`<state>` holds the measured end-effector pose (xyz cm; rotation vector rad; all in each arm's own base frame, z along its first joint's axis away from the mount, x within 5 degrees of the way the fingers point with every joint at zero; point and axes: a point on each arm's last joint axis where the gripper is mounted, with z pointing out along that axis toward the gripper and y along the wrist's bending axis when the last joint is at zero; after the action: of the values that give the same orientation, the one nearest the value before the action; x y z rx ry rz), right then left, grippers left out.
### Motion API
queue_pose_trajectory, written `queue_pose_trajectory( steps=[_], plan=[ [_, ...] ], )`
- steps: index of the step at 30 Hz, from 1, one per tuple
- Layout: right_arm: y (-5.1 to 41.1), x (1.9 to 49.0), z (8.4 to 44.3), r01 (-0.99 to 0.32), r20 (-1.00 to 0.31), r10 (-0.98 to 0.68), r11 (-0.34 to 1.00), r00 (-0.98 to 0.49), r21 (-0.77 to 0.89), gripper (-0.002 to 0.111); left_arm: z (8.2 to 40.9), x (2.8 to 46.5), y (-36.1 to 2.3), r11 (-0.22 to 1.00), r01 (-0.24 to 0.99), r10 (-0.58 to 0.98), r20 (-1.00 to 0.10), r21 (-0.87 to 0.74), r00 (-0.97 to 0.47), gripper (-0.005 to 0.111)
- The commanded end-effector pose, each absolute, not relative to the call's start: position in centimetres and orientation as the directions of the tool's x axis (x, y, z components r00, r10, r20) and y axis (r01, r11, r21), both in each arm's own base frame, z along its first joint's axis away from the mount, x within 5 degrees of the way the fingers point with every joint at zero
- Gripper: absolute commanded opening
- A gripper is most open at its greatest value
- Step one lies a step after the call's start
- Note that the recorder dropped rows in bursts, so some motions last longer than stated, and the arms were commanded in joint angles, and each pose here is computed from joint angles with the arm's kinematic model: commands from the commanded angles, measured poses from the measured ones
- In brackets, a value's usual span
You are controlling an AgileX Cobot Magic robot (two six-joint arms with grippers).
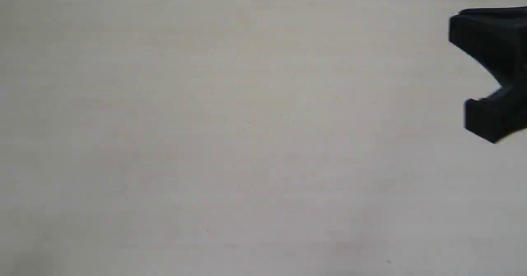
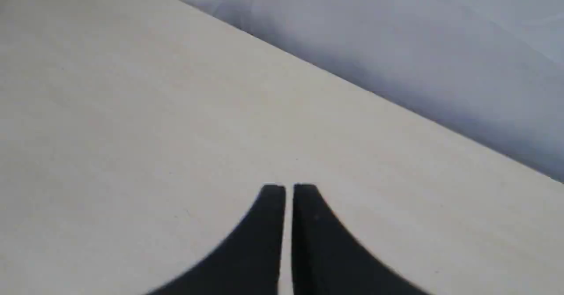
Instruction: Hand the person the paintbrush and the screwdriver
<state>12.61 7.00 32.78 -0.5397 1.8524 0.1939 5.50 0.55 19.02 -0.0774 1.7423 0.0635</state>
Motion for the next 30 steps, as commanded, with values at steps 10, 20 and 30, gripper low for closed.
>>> queue_pose_trajectory(
  steps=[10,20,30],
  plan=[
    [1.6,7.4,30.6,-0.224,-0.991,-0.125,0.966,0.041,-0.131,0.004,19.1,5.5,0.5,0.997,-0.081,-0.021,-0.987,-0.008,-0.161,0.000],
    [0.4,6.6,22.1,-0.017,-0.991,-0.061,0.998,0.121,-0.063,0.004,19.1,5.5,0.5,0.997,-0.081,-0.021,-0.987,-0.008,-0.161,0.000],
    [-0.3,6.5,21.9,0.076,-0.992,-0.067,0.995,0.108,-0.059,0.004,19.1,5.5,0.5,0.997,-0.082,-0.019,-0.987,-0.006,-0.161,0.000]
  ],
)
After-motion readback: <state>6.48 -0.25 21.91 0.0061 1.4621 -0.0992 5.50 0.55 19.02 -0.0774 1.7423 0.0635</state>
